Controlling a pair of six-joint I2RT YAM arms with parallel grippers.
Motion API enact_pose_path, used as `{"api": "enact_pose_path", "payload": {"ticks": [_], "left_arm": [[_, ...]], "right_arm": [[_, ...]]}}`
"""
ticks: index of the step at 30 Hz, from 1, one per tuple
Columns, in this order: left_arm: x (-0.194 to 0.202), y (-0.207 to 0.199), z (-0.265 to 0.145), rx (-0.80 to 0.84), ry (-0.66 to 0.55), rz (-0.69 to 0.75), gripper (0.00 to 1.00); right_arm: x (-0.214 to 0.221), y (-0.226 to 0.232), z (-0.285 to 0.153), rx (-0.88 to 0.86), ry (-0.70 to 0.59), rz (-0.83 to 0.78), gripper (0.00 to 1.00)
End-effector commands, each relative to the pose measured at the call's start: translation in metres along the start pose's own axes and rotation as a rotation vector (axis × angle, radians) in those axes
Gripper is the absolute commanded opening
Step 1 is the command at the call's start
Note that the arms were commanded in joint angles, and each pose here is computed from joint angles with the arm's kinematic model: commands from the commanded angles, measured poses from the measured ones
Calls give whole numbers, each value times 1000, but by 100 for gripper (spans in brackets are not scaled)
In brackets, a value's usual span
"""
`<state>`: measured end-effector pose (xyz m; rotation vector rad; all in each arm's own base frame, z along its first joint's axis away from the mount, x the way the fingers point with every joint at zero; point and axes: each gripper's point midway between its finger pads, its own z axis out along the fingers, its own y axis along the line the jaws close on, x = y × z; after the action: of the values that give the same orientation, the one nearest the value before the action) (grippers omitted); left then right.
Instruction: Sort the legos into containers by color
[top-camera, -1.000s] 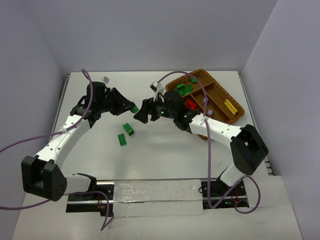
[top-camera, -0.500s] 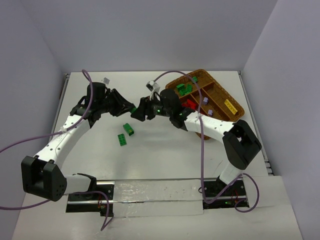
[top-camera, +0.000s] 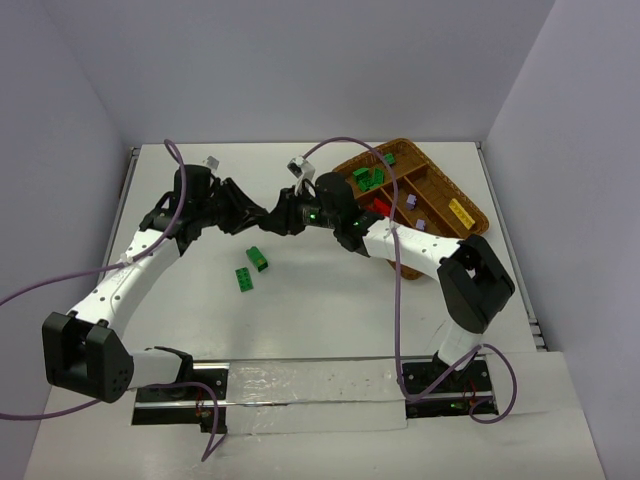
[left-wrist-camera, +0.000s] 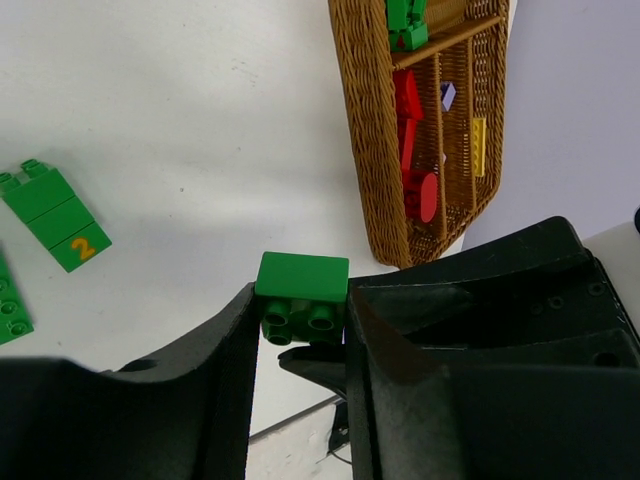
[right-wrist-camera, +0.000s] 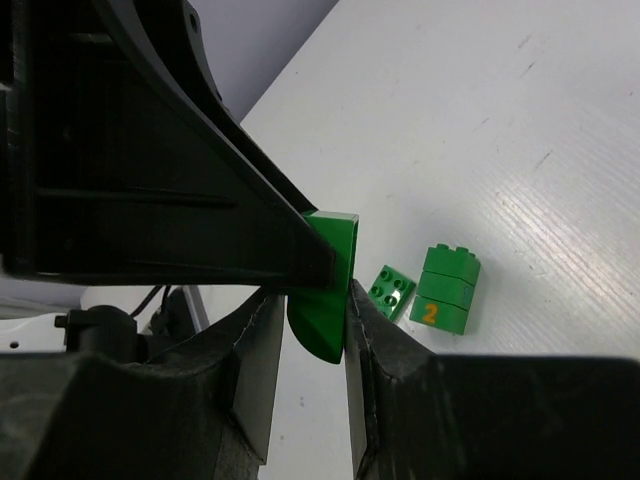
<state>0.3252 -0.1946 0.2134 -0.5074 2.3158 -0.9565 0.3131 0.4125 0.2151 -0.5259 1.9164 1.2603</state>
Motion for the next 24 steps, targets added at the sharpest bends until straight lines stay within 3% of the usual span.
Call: {"api": "enact_pose_path", "payload": {"ticks": [1, 2, 5, 8, 11, 19, 24], "left_arm": [[-19, -10, -7, -16, -60, 33, 69], [-20, -8, -7, -31, -60, 39, 87], [-31, -8, -11, -70, -98, 64, 99], [-62, 19, -30, -270, -178, 93, 99], [-88, 37, -46, -365, -265, 93, 99], [-79, 43, -39, -319, -221, 98, 99], [-85, 37, -49, -319, -244, 136, 98]], "right_arm": [[-11, 8, 0, -20, -47, -4, 0], [-10, 1, -1, 6, -47, 2, 0], [-13, -20, -10, 86, -58, 25, 0], [-22, -74, -37, 293, -67, 68, 0], [-35, -119, -70, 448, -126, 105, 0], [-98, -256, -172, 966, -338, 173, 0], [-136, -320, -206, 1083, -406, 219, 0]]}}
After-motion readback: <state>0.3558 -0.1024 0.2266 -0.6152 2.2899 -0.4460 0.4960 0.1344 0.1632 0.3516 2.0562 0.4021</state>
